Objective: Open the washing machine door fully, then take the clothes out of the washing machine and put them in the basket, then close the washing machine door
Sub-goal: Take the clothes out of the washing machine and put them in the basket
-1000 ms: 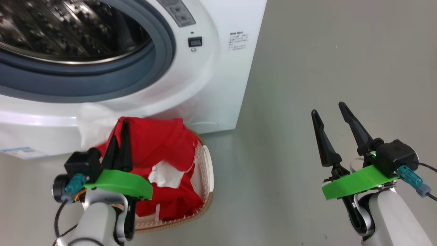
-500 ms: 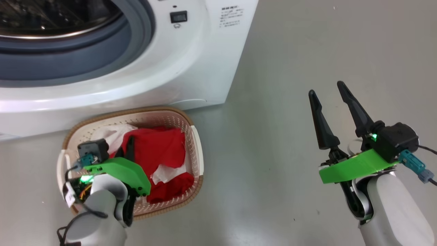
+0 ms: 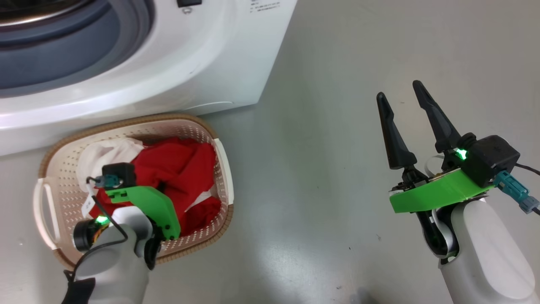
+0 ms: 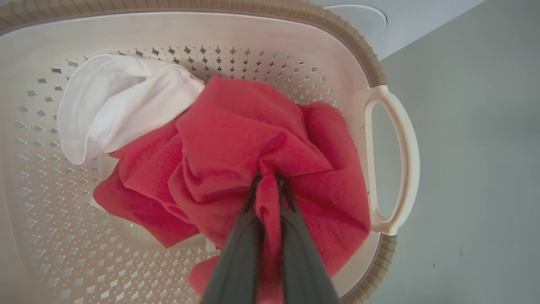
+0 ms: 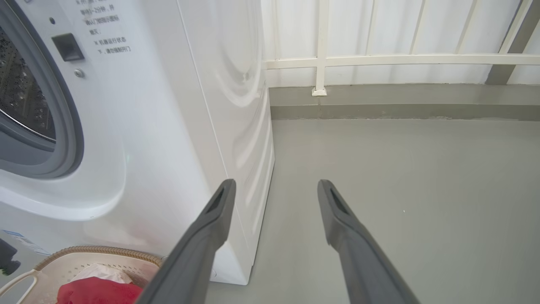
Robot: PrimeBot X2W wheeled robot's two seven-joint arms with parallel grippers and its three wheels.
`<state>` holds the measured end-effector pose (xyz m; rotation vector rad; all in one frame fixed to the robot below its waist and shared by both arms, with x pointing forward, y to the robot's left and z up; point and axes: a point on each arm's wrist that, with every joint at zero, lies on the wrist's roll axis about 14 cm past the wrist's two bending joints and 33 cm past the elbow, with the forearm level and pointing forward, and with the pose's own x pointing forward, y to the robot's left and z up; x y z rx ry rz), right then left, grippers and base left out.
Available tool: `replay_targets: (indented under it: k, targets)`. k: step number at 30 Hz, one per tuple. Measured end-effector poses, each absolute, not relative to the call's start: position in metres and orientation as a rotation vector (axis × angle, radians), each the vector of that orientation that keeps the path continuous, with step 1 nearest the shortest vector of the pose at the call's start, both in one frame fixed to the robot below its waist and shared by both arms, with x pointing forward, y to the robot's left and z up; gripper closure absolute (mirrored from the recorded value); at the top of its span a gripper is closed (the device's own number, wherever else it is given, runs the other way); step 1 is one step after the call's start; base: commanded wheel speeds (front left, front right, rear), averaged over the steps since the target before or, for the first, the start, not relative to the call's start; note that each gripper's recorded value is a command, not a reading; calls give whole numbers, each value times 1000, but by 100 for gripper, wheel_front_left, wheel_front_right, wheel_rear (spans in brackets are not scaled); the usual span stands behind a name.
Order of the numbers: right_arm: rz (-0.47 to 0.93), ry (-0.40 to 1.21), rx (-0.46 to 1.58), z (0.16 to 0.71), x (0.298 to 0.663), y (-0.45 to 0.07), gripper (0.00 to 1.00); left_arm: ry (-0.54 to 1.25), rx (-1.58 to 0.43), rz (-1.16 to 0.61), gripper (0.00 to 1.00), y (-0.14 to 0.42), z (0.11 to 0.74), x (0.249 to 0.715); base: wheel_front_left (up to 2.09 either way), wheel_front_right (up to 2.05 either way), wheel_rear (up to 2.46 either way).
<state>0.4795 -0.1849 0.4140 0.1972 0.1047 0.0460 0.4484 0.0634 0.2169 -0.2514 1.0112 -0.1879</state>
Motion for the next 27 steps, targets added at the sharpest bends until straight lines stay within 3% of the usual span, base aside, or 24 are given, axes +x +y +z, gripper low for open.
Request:
replay_targets:
  k: [4,6,8,9,19,27]
  targets:
    - [36,115,192,410,479,-189,0,1027,-229,-189,100,66,208,448,0,0,0]
    - [31,119,191,409,478,-190,0,1027,-219,-180,89,69,206,449,0,0,0]
    - [29,120,190,409,477,-191,0,1027,-214,-184,60,68,206,448,0,0,0]
    - [28,118,191,410,477,-191,0,1014,-208,-184,3,68,208,450,0,0,0]
    - [53,61,198,437,475,-183,0,800,-221,-157,0,78,254,474,0,0,0]
    - [67,44,192,452,456,-182,0,678,-256,-143,0,88,290,464,0,0,0]
